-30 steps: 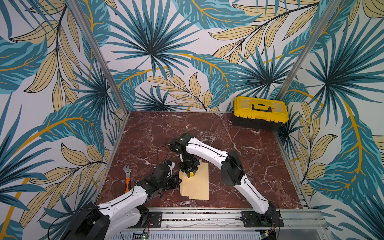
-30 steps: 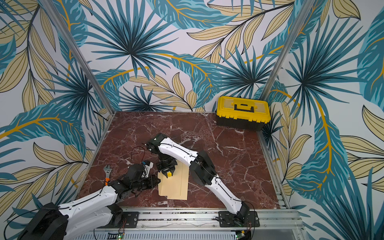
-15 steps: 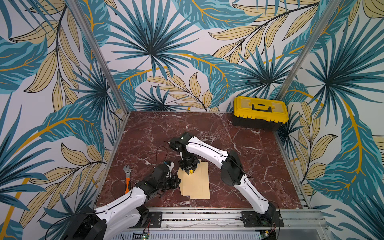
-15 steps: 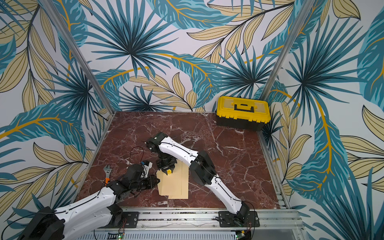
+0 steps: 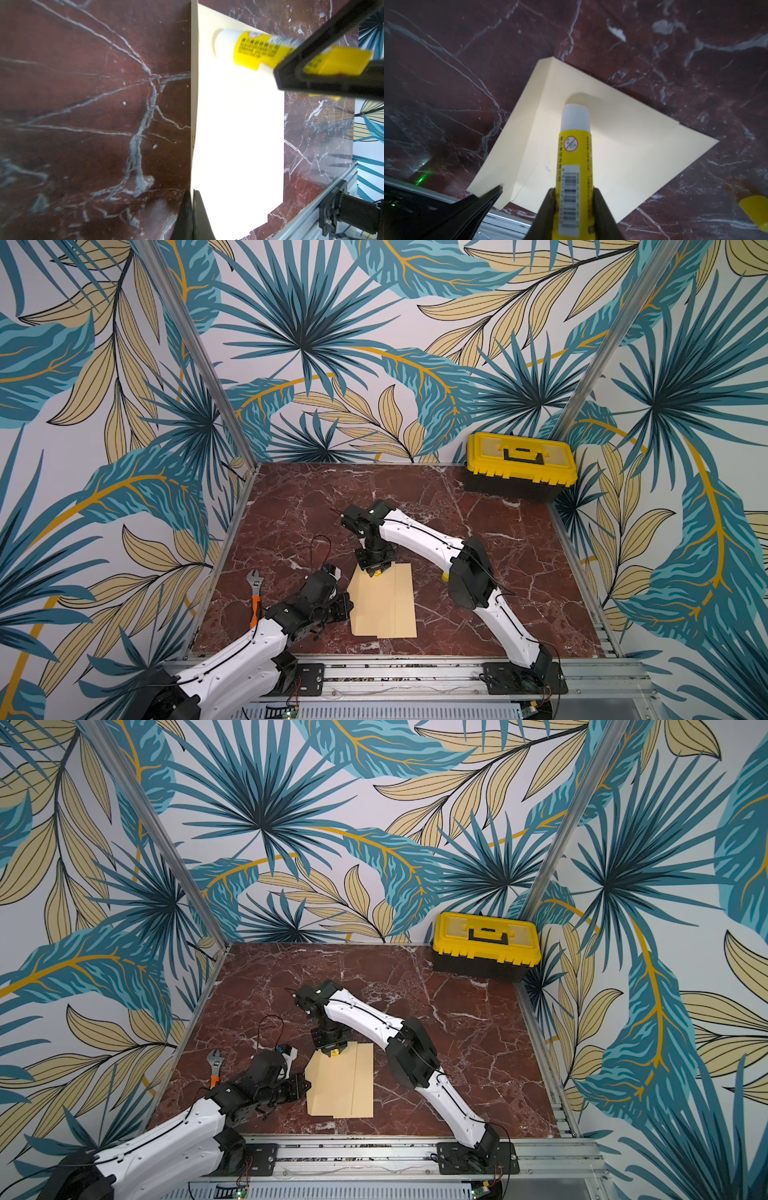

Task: Seal the envelope with a glue stick
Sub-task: Seal the envelope at the center of the board.

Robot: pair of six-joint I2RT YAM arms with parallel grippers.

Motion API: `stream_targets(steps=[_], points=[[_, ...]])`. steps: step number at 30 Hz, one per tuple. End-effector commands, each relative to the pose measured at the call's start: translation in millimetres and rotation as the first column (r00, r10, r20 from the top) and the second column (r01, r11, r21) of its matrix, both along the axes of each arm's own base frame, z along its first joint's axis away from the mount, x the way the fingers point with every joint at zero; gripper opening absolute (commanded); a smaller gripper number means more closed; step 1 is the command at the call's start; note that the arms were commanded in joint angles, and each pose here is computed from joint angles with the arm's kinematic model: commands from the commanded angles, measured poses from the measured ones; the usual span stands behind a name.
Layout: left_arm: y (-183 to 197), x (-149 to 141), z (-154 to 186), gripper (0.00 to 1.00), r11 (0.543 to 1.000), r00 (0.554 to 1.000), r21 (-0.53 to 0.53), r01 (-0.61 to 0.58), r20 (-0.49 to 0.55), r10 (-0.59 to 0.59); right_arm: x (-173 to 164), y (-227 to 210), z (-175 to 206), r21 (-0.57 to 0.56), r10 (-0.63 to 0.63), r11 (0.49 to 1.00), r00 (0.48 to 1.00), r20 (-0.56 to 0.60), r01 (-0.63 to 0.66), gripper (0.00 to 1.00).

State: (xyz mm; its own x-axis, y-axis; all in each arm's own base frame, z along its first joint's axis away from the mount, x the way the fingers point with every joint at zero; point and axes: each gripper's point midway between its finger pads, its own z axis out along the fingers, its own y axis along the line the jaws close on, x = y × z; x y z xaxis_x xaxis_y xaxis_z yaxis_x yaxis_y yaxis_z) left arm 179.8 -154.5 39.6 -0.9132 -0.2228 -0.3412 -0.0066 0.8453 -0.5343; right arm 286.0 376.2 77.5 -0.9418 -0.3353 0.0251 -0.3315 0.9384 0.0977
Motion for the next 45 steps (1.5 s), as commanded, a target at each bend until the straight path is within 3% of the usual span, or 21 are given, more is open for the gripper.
stream_targets(steps=[1,5,12,19,21,22,25,27,31,35,40,45], points=[[16.6,-0.4,6.0,0.00,0.995,1.000,0.098,-0.026,-0.006,0.027,17.5,1.1,51.7,0.119,-0.054,0.992,0.992,0.115,0.040,0.00],[22.3,4.2,17.1,0.00,0.987,1.000,0.161,-0.027,-0.010,0.029,20.1,-15.7,77.9,0.137,-0.075,0.989,0.984,0.160,0.053,0.00],[28.2,17.0,31.9,0.00,0.953,0.999,0.303,0.023,-0.048,-0.009,18.3,-49.9,91.4,0.125,-0.110,0.988,0.976,0.190,0.087,0.00],[46.4,34.1,24.3,0.00,0.874,0.996,0.486,0.018,-0.089,0.029,14.8,-76.2,86.1,0.117,-0.154,0.984,0.971,0.186,0.133,0.00],[48.2,38.5,22.5,0.09,0.861,0.996,0.508,0.015,-0.086,0.034,12.7,-79.8,84.5,0.115,-0.157,0.984,0.971,0.182,0.138,0.00],[48.9,40.8,24.1,0.22,0.855,0.996,0.519,0.015,-0.081,0.032,11.9,-81.2,84.2,0.114,-0.158,0.984,0.971,0.181,0.139,0.00],[44.6,48.0,39.2,0.45,0.862,0.999,0.507,0.013,-0.044,0.011,9.5,-87.3,84.3,0.109,-0.162,0.984,0.970,0.183,0.144,0.00],[41.8,52.8,54.0,0.51,0.876,1.000,0.482,-0.007,0.003,0.007,8.7,-91.3,85.7,0.110,-0.168,0.983,0.968,0.188,0.149,0.00],[46.6,60.6,81.8,0.54,0.890,0.993,0.448,-0.080,0.110,0.034,6.8,-100.1,85.8,0.105,-0.180,0.981,0.965,0.191,0.162,0.00],[55.2,61.7,85.3,0.46,0.901,0.990,0.421,-0.107,0.130,0.057,5.2,-104.3,86.0,0.102,-0.185,0.980,0.963,0.193,0.168,0.00],[54.5,60.3,55.1,0.21,0.944,0.994,0.311,-0.106,0.045,0.097,3.3,-106.7,86.8,0.096,-0.183,0.981,0.964,0.193,0.167,0.00],[42.6,61.2,28.9,0.11,0.980,0.995,0.180,-0.088,-0.038,0.096,1.1,-110.1,89.9,0.091,-0.182,0.982,0.964,0.196,0.167,0.00]])
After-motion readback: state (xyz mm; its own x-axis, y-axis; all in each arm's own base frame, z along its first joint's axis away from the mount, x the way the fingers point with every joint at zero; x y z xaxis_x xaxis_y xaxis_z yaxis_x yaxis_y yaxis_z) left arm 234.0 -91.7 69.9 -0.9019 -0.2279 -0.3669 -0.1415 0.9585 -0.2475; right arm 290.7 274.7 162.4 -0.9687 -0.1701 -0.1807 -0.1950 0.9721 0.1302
